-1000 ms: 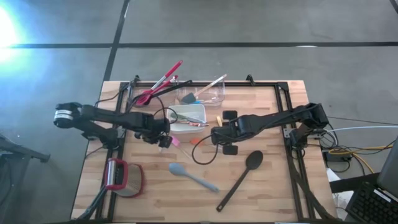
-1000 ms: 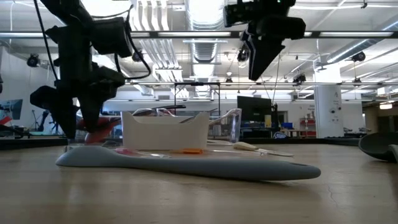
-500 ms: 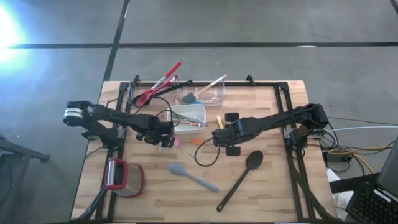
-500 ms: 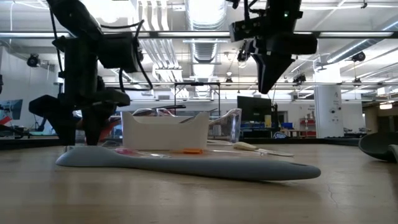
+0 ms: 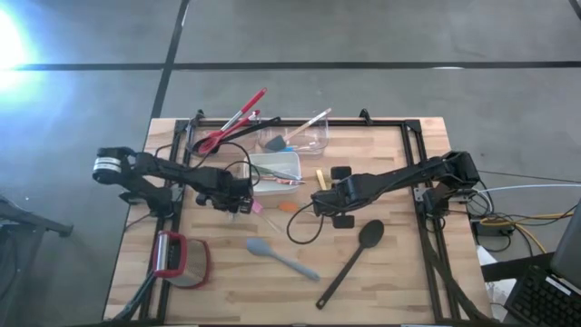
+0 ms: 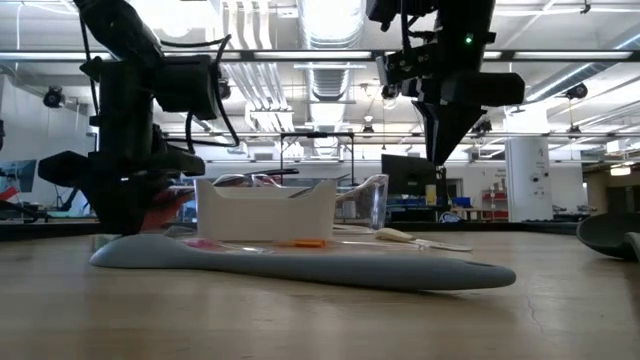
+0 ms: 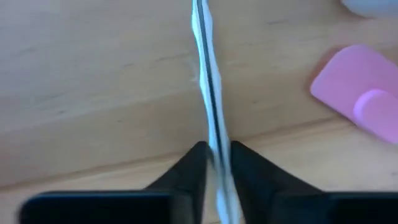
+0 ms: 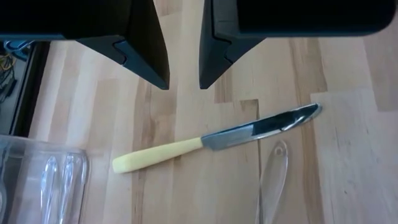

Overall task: Pick & Place Kitchen Items
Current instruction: Put the blue knife into the white bin

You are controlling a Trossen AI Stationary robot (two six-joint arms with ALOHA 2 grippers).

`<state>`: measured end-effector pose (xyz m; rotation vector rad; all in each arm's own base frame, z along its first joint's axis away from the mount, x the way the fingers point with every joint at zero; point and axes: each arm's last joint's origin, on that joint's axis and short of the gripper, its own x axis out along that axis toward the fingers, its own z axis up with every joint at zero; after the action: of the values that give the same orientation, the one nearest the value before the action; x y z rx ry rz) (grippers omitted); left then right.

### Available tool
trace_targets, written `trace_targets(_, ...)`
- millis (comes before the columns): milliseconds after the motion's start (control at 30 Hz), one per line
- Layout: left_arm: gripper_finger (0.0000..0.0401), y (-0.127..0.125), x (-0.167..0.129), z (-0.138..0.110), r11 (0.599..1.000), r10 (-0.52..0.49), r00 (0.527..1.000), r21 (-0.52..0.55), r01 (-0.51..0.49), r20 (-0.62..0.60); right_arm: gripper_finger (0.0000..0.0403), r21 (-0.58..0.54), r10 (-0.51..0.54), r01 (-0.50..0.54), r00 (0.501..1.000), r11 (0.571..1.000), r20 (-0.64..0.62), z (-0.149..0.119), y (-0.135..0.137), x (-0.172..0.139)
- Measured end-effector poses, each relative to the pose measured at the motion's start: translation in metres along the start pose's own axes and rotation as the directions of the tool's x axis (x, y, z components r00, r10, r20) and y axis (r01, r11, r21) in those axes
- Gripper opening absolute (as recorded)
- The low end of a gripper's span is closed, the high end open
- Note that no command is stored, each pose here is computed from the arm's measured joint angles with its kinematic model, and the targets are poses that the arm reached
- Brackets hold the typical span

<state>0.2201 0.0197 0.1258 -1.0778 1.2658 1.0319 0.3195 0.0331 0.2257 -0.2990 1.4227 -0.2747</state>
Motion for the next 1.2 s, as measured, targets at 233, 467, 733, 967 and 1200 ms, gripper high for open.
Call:
trace_targets(233,0.0033,0.000,-0.003,0.001,1.000,-0.003,0.999,0.024,0.001,0.046,0.0068,0.004,0.000,0.000,1.000,1.000,-0.001,0.000,0.000,0.001)
trace_targets(467,0.0033,0.008,-0.025,-0.001,0.998,-0.058,0.993,0.032,0.054,0.105,0.0077,0.003,0.000,0.000,1.000,1.000,0.000,0.000,0.000,0.001)
trace_targets(733,0.0033,0.034,-0.064,-0.010,0.994,-0.105,0.976,0.027,0.102,0.191,0.0087,0.004,0.000,0.000,1.000,1.000,0.001,0.000,0.000,0.001)
trace_targets(967,0.0033,0.048,-0.093,-0.017,0.954,-0.287,0.931,0.155,0.257,0.225,0.0084,0.014,0.000,0.000,1.000,1.000,0.003,0.000,0.000,0.000)
trace_targets(1200,0.0033,0.071,-0.132,-0.027,0.884,-0.422,0.895,0.281,0.373,0.143,0.0070,0.030,0.002,-0.002,1.000,1.000,0.023,0.004,-0.002,-0.005)
